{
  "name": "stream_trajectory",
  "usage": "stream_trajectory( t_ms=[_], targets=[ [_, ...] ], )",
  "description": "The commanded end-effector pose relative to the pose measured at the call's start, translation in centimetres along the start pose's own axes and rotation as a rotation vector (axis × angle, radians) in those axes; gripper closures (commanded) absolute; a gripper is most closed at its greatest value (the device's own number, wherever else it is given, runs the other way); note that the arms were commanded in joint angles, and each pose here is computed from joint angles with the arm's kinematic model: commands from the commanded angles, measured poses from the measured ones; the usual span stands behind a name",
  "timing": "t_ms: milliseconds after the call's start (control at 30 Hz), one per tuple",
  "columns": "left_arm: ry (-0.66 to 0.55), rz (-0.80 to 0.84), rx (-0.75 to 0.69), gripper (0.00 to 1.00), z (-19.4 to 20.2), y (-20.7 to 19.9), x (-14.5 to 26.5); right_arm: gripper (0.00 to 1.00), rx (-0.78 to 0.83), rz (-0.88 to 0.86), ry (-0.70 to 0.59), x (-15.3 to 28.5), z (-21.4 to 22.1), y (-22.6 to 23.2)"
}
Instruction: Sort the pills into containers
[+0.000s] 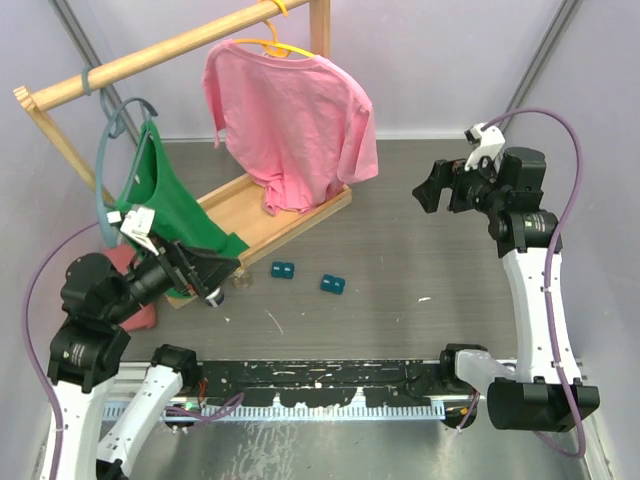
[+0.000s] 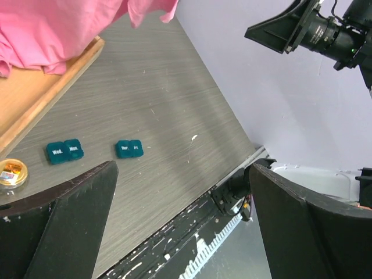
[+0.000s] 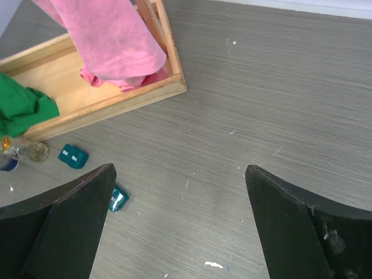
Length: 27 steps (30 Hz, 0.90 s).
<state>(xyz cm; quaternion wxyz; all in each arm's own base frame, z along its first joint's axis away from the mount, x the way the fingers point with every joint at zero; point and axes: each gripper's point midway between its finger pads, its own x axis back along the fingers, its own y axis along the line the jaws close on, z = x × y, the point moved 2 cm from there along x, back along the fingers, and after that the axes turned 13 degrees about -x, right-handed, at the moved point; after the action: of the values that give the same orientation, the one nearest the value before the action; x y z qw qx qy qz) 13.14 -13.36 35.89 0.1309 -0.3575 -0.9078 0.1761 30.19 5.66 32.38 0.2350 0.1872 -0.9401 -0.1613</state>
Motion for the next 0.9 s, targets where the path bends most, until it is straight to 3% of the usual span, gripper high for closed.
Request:
stream_trajectory(
  t_ms=[0,167,267,600,867],
  targets=[
    [-0.100,-0.009,-0.021,0.02,-1.7,-1.2,2.0,0.00,-0.026,-0.005,-0.121,2.7,-3.3,1.7],
    [-0.162,-0.010,-0.009,0.02,-1.9,-1.5,2.6,0.01,-0.034,-0.058,-0.149,3.6,-3.6,2.8],
    [-0.158,0.015,0.018,0.02,-1.7,-1.6,2.3,0.00,0.030,-0.192,-0.132,3.7,-2.8,4.6],
    [-0.015,0.087,0.064,0.02,1.6,0.0,-0.4,0.00,0.292,-0.472,0.051,1.3,2.2,8.6],
    [0.075,0.163,0.042,0.02,5.1,0.2,-2.2,0.01,0.326,-0.573,0.089,-1.3,6.0,8.2]
  ],
)
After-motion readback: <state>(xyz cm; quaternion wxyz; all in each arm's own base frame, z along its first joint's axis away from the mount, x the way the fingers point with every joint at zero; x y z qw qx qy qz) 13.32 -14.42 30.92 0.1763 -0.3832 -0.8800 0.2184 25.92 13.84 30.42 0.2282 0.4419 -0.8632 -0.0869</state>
